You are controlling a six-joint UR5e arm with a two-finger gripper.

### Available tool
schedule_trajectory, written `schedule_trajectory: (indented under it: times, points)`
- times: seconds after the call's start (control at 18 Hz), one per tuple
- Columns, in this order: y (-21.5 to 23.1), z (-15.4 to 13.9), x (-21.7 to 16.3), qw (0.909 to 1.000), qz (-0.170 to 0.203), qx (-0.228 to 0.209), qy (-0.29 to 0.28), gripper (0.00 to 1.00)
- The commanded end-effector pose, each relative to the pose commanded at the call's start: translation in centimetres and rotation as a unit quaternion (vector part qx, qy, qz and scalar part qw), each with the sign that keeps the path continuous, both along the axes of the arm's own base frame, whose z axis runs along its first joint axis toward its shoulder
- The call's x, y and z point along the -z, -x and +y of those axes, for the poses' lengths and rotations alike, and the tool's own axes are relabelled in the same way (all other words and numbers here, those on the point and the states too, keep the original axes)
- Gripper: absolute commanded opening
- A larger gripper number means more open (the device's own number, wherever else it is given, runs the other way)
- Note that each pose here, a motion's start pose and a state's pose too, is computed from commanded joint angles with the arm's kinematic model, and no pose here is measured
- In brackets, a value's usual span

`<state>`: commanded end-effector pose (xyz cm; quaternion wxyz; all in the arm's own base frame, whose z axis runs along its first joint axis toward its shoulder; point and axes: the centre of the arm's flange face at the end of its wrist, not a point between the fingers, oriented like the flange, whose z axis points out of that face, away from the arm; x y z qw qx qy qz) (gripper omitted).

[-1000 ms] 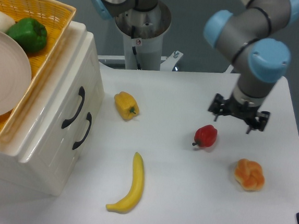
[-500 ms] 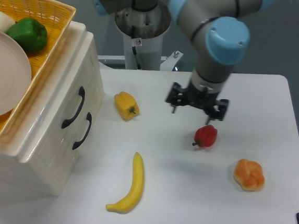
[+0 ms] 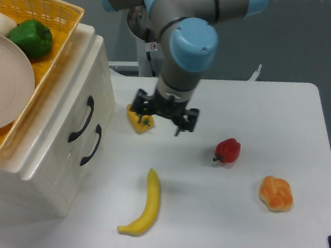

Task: Slide open the top white drawer
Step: 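Move the gripper across the table toward the upper drawer's black handle, then lower the gripper onto the upper drawer's black handle and hook it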

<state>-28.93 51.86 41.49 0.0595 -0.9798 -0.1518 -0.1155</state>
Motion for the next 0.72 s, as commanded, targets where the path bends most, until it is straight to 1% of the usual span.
schedule_trajectory:
  times: [0.17, 0.33, 0.5, 0.72]
  points:
    - [-1.8, 0.6, 0.6, 0.9999, -0.005, 0.013, 0.005, 1.0]
    - [-3.2, 1.2, 0.5, 0.9998, -0.007, 0.021, 0.003, 1.0]
    - [-4.5, 1.9, 0.4, 0.9993, -0.021, 0.029, -0.007, 1.0]
    - [-4.9, 2.3, 0.7, 0.9987, -0.039, 0.03, -0.016, 1.0]
